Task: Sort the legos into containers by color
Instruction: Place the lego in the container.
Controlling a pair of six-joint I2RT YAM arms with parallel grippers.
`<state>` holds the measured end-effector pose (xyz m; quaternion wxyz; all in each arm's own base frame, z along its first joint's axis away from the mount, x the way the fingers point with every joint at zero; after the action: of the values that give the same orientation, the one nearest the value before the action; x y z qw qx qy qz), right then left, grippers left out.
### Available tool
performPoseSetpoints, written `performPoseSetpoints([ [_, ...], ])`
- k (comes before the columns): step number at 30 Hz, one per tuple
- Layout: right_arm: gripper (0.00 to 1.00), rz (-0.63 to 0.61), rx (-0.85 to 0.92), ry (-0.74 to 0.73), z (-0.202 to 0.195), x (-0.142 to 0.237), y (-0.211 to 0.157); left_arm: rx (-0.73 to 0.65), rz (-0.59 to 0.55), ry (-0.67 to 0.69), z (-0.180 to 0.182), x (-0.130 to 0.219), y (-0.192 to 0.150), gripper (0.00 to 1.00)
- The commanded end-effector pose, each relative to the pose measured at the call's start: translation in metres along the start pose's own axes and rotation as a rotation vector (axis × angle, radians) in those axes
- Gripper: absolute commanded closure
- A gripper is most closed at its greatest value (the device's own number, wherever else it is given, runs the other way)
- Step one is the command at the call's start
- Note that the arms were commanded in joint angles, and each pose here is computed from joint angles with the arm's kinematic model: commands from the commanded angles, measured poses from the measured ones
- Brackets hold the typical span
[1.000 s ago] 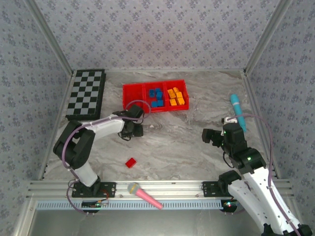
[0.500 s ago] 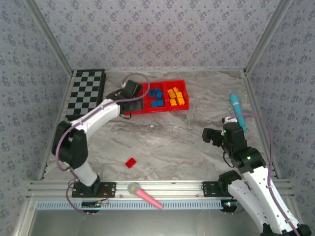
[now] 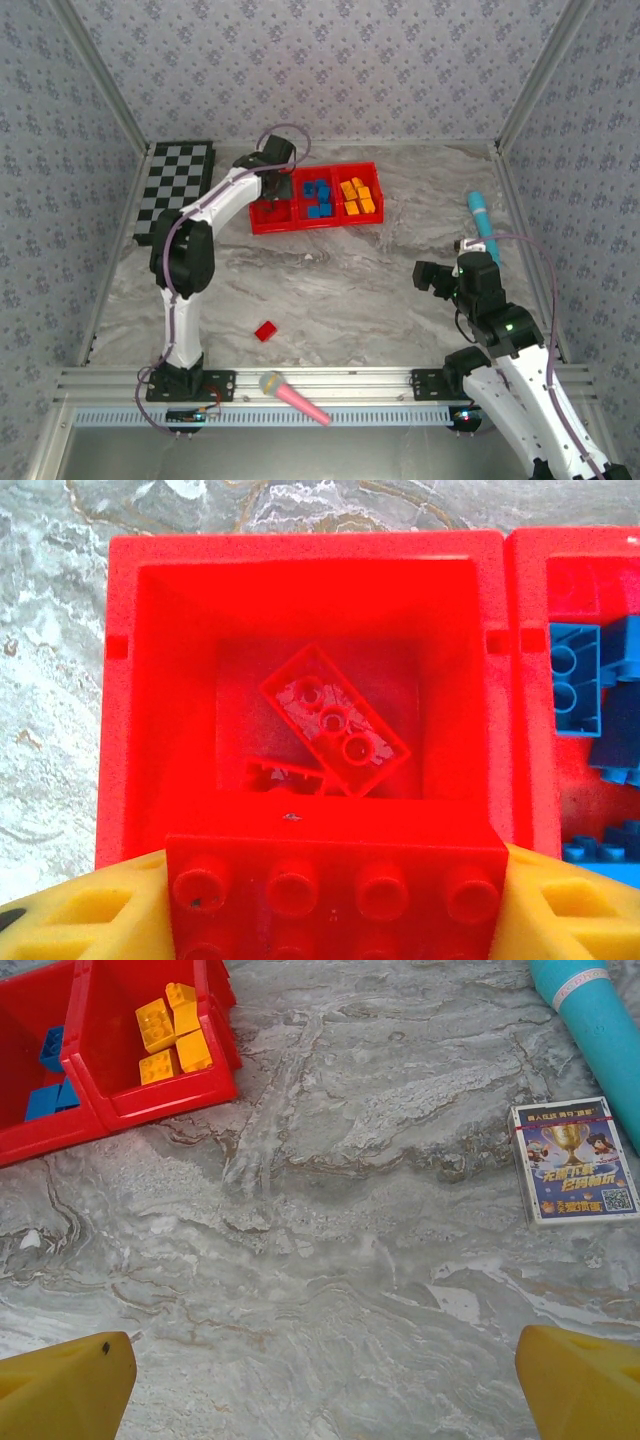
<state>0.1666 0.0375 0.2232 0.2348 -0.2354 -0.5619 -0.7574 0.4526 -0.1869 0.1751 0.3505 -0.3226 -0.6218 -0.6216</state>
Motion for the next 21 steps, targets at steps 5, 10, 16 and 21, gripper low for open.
performPoseSetpoints([
  [5,0.01,0.006,0.010,0.012,0.001,0.002,0.001,-0.015,-0.003,0.025,0.003,-0.005,0.015,0.23],
  [10,0.01,0.018,0.003,0.024,0.002,-0.003,0.000,-0.049,-0.021,-0.041,0.000,0.016,0.008,0.09],
  [16,0.01,0.037,-0.014,0.042,0.002,-0.009,0.001,0.007,-0.113,-0.085,0.020,0.056,-0.018,0.00],
  [21,0.01,0.040,-0.026,0.058,0.003,-0.010,0.001,0.019,-0.091,-0.085,0.038,0.089,-0.075,0.00],
])
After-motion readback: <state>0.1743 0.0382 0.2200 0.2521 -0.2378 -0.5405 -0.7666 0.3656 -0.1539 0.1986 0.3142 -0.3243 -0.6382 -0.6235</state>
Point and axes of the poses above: each hand's point on the last joint's axis, 136 mm out from that joint toward the fingers, its own x axis back along the fingers, its own z axis along the line the jaws close on, y = z × x, the point moved 6 cm from there along x, back along the fingers, and after that the axes turned 4 degrees about -x, right-handed, at the moved point
